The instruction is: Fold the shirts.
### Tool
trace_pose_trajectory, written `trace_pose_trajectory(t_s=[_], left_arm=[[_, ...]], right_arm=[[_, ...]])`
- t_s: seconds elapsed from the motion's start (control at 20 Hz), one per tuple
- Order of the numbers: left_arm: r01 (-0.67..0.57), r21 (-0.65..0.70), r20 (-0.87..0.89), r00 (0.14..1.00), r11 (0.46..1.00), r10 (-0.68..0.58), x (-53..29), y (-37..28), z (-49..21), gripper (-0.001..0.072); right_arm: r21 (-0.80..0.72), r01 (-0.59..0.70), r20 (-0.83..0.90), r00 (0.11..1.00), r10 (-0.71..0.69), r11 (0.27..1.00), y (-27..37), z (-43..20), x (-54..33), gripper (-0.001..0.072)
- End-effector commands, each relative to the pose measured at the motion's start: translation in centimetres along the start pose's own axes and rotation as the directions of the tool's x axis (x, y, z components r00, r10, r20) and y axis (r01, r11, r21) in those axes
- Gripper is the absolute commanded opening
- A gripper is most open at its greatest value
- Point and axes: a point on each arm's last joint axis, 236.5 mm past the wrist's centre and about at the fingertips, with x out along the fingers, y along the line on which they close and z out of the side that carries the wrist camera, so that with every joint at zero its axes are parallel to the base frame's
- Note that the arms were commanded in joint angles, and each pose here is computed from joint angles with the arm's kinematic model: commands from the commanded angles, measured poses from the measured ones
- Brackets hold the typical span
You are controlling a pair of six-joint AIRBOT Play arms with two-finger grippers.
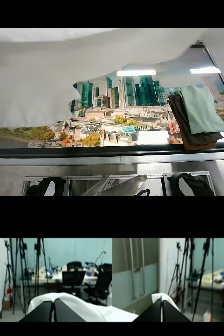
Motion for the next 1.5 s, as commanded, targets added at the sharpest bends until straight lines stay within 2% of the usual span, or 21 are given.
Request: trace_pose_trajectory(t_s=[0.0, 0.1, 0.2, 0.35, 0.45, 0.6, 0.8, 0.9, 1.0, 1.1, 1.25, 1.45], left_arm=[[-0.035, 0.061, 0.147, 0.989, 0.998, 0.026, -3.2, -0.9, 6.3, 0.0012], [-0.033, 0.049, 0.066, 0.997, 0.998, 0.03, -0.2, 0.3, 4.3, 0.0012], [-0.006, -0.014, -0.095, 0.995, 1.0, 0.004, 4.8, 1.9, -1.2, 0.0013], [0.093, -0.175, -0.336, 0.93, 0.98, -0.148, 12.7, 2.6, -13.6, 0.0013], [0.1, -0.239, -0.505, 0.837, 0.966, -0.211, 17.0, 2.8, -24.2, 0.0013], [0.104, -0.234, -0.729, 0.64, 0.967, -0.245, 21.0, 1.3, -40.4, 0.0013], [0.109, -0.196, -0.895, 0.385, 0.975, -0.223, 23.8, 0.2, -59.2, 0.0012], [0.064, -0.22, -0.918, 0.325, 0.973, -0.228, 25.3, 0.3, -65.5, 0.0013], [-0.009, -0.236, -0.92, 0.326, 0.972, -0.22, 27.3, 1.5, -69.8, 0.0013], [-0.082, -0.243, -0.905, 0.378, 0.967, -0.195, 28.8, 3.1, -71.5, 0.0013], [-0.115, -0.246, -0.874, 0.456, 0.963, -0.169, 30.0, 4.2, -70.9, 0.0012], [-0.052, -0.219, -0.848, 0.504, 0.974, -0.164, 30.5, 4.1, -65.8, 0.0012]], right_arm=[[-0.152, 0.101, 0.144, 0.986, -0.079, 0.983, 2.1, 5.9, -4.2, 0.0015], [-0.104, 0.096, 0.09, 0.992, -0.087, 0.99, 0.8, 4.2, -3.0, 0.0015], [-0.02, 0.079, -0.027, 0.997, -0.079, 0.997, -1.4, -0.1, -0.7, 0.0015], [0.179, 0.065, -0.265, 0.964, -0.015, 0.982, -5.6, -10.8, 3.5, 0.0015], [0.298, 0.122, -0.41, 0.912, 0.011, 0.947, -8.5, -19.7, 5.5, 0.0015], [0.416, 0.272, -0.586, 0.81, 0.027, 0.868, -12.4, -35.0, 7.0, 0.0015], [0.435, 0.545, -0.775, 0.632, -0.01, 0.717, -18.2, -55.3, 5.3, 0.0015], [0.425, 0.634, -0.816, 0.577, -0.029, 0.646, -20.6, -62.4, 4.6, 0.0015], [0.42, 0.681, -0.839, 0.543, -0.029, 0.6, -22.4, -67.8, 4.8, 0.0015], [0.437, 0.687, -0.843, 0.538, -0.002, 0.58, -23.6, -70.4, 6.0, 0.0015], [0.472, 0.663, -0.809, 0.587, -0.012, 0.581, -25.9, -69.9, 9.3, 0.0015], [0.5, 0.622, -0.798, 0.601, 0.042, 0.603, -25.6, -68.2, 10.3, 0.0015]])
